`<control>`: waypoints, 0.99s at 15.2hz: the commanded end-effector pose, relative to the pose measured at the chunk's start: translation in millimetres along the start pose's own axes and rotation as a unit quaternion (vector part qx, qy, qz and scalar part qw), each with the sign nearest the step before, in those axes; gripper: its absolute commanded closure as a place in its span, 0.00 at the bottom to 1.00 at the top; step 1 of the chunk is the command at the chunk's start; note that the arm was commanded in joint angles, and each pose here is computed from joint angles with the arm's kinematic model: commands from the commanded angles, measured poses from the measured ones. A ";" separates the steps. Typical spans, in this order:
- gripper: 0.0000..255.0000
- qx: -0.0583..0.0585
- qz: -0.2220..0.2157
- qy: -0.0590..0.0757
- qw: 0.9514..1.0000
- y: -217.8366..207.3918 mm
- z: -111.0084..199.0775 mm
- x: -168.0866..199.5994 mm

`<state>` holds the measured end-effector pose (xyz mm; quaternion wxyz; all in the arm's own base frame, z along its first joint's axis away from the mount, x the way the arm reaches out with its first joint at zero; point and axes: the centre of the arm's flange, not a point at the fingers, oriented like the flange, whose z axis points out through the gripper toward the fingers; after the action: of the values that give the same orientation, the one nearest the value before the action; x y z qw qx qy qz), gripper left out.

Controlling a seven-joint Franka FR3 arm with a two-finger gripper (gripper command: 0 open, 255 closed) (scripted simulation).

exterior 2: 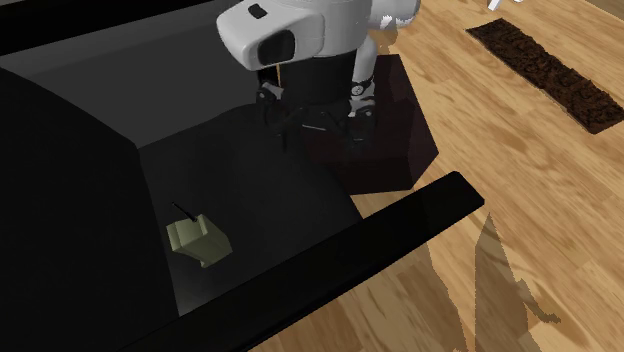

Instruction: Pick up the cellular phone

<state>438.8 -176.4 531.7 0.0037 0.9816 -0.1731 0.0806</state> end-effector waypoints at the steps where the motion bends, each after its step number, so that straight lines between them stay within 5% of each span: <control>1: 0.00 -0.004 0.012 -0.003 1.000 19.2 13.6 15.0; 15: 0.00 -0.031 0.092 -0.027 0.995 151.7 108.6 97.8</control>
<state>495.1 -344.2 441.8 0.0207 0.9642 -0.2595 0.0507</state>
